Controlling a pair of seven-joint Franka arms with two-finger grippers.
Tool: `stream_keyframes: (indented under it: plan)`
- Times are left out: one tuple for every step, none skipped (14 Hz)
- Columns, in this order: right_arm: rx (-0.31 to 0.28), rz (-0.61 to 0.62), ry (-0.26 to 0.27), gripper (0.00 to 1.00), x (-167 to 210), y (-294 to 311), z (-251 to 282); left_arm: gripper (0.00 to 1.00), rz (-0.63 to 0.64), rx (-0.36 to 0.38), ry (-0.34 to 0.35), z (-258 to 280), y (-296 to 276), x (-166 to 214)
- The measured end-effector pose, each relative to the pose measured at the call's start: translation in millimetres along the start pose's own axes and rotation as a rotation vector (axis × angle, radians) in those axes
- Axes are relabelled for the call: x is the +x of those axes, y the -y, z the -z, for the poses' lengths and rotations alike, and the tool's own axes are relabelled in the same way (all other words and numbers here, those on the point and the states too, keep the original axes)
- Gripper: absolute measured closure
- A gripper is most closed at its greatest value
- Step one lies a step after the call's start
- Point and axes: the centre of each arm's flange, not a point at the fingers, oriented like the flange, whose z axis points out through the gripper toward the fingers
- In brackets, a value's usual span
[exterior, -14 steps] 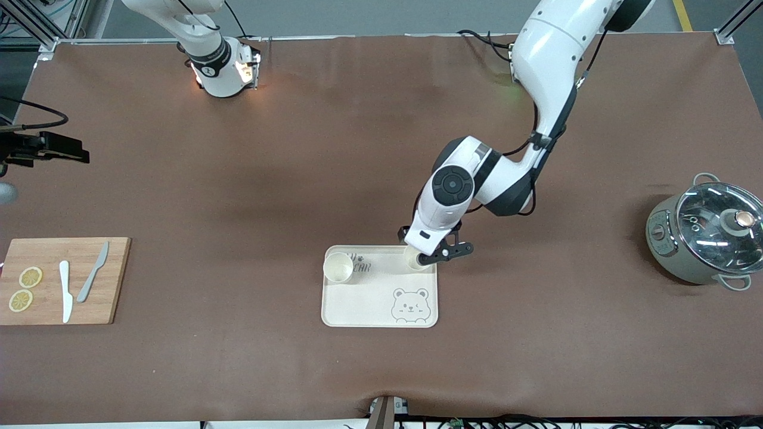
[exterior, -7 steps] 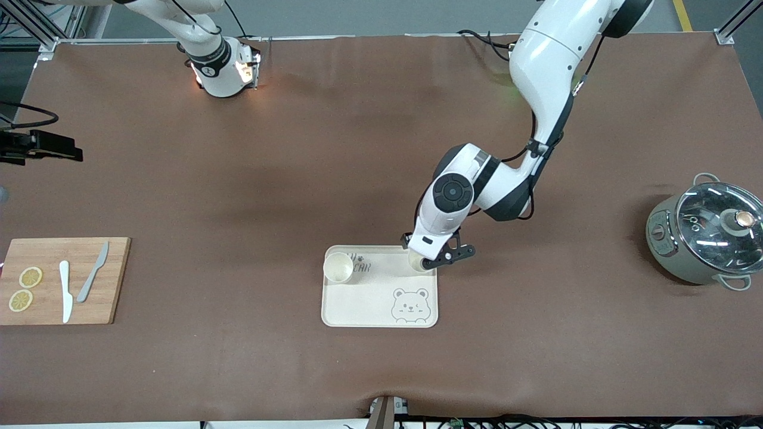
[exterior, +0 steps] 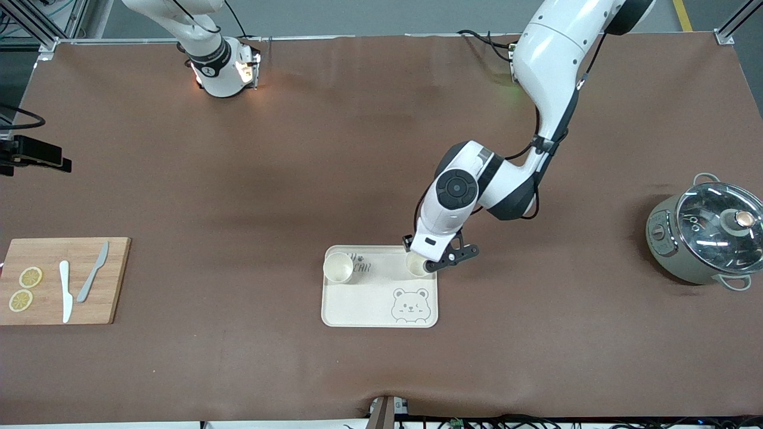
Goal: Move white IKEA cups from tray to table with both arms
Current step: 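Grasp the cup with the left gripper while the right gripper reaches the tray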
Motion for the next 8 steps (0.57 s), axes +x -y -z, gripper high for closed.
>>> stream_keyframes:
  plan:
    - [0.001,0.000,0.003,0.00,-2,0,-1,0.23,0.003,-0.002,-0.002,2,1,2]
    - [0.001,0.000,0.005,0.00,-1,0,-3,0.23,0.006,-0.002,-0.002,2,2,3]
    - [0.002,0.001,-0.002,0.00,3,0,-5,0.24,0.008,0.000,-0.002,1,4,5]
    - [0.005,0.003,-0.008,0.00,9,0,-11,0.25,0.011,0.003,0.000,-1,5,6]
    - [0.009,0.005,0.001,0.00,20,0,-24,0.25,0.012,0.002,-0.001,-4,6,6]
    - [0.011,0.004,0.012,0.00,34,-1,-40,0.27,0.013,-0.007,-0.006,-8,5,8]
    - [0.011,0.003,0.016,0.00,48,-2,-56,0.29,0.014,-0.015,-0.011,-14,5,9]
    - [0.012,0.002,0.022,0.00,63,-4,-73,0.37,0.015,-0.018,-0.012,-22,6,9]
